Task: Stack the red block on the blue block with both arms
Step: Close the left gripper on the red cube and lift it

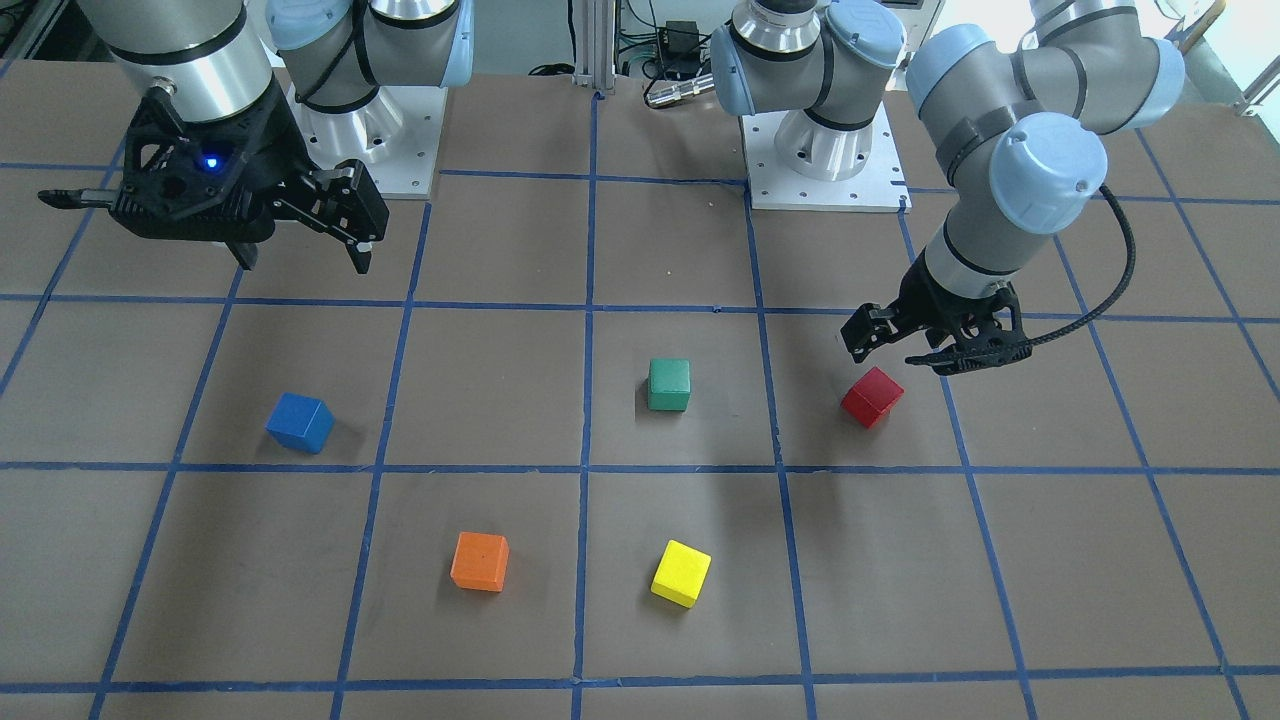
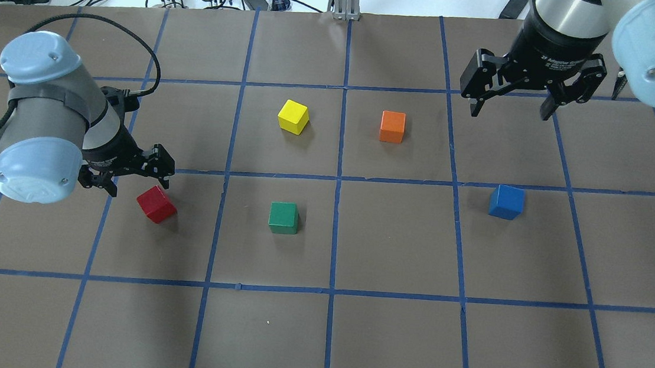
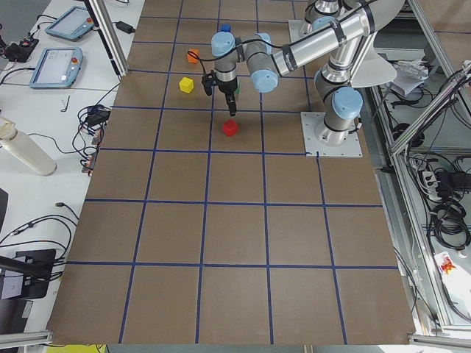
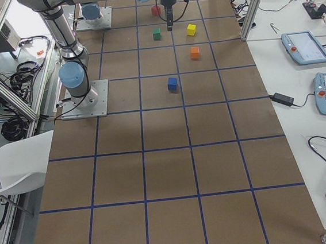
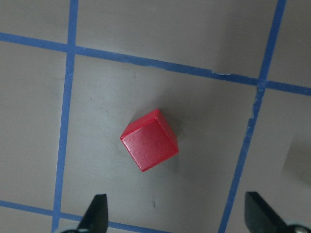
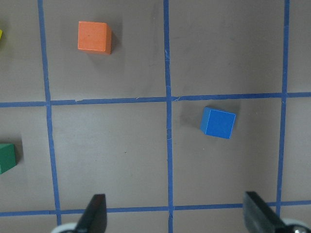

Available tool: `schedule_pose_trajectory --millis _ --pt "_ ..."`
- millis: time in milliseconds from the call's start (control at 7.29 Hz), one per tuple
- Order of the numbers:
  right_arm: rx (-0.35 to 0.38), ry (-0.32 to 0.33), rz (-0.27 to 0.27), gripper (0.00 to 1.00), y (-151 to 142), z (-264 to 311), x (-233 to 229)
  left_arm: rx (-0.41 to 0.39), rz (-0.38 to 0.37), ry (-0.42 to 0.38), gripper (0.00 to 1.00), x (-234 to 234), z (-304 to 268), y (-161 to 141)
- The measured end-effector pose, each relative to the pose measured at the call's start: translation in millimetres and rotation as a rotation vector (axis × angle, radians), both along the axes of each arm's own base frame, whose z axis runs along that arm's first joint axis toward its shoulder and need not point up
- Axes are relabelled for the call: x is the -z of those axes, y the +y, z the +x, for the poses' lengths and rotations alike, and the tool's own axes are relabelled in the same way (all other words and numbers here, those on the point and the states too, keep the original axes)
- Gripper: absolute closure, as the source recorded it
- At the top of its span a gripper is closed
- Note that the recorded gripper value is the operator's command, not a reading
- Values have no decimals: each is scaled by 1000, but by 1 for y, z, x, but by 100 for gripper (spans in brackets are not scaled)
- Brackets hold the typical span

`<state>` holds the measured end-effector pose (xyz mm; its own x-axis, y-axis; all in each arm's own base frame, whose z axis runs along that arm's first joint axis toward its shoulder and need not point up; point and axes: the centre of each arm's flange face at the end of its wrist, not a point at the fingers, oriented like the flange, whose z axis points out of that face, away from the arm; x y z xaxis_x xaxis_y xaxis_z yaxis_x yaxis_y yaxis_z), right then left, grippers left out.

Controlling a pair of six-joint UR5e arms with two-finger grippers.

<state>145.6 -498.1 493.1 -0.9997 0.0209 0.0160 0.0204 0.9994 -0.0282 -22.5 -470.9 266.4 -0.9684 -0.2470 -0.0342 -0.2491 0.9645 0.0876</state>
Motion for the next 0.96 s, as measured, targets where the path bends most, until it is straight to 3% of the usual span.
schedule_pose_trajectory --millis 548,960 --pt "4 1 -4 0 -1 0 0 -21 37 6 0 43 3 9" --pt "3 2 -2 0 -1 0 0 -26 26 0 3 61 6 3"
